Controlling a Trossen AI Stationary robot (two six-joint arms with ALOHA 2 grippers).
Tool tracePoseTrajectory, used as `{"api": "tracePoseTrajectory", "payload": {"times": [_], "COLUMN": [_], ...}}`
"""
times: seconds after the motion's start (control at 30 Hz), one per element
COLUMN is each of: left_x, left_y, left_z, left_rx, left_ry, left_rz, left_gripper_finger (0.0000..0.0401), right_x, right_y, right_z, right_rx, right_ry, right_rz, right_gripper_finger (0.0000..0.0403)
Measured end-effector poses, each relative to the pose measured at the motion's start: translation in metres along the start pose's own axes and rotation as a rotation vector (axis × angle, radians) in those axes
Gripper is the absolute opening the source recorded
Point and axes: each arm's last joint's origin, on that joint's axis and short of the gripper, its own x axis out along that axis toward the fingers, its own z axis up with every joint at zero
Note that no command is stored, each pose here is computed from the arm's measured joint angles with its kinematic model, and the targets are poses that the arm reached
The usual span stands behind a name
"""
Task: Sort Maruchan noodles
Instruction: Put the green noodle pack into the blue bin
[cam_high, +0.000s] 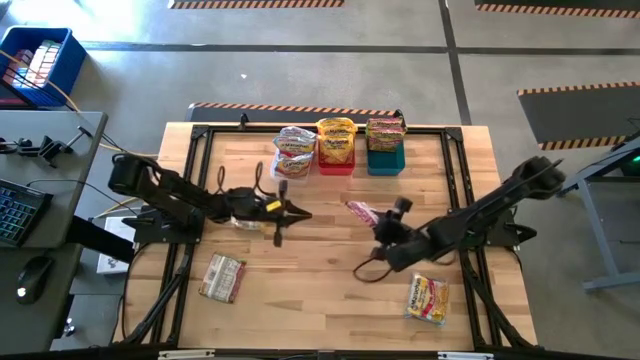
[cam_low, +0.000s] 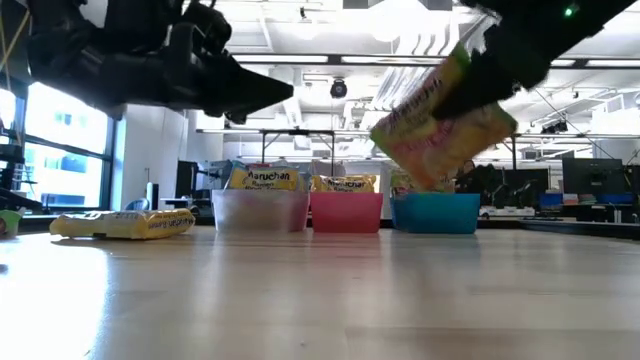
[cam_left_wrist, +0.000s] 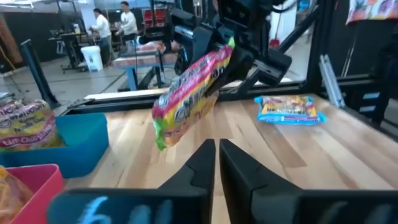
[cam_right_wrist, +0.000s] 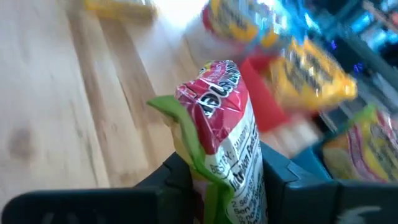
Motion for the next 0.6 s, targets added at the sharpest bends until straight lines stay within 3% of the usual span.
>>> {"api": "tracePoseTrajectory", "payload": {"times": [0.13,0.3,0.43,0.6], "left_x": [-0.001,0.007,0.015,0.027], "left_y": [0.004,0.006,0.004,0.004], "left_z": [-0.001,0.009,0.021,0.035], "left_rx": [0.001,0.027,0.034,0.031], "left_ry": [-0.005,-0.042,-0.093,-0.114], "left_rz": [0.006,-0.022,-0.113,-0.132], "left_gripper_finger": [0.0006,0.0034,0.0076,0.0135], "right_x": [-0.004,-0.009,-0.012,-0.012], "right_y": [-0.012,-0.030,-0.039,-0.041], "right_z": [0.003,0.003,0.007,0.011], "right_rx": [0.053,0.070,0.060,0.041], "right_ry": [-0.194,-0.451,-0.572,-0.617], "right_rz": [0.174,0.376,0.428,0.455], "right_gripper_finger": [0.0088,0.0088,0.0088,0.0088]}}
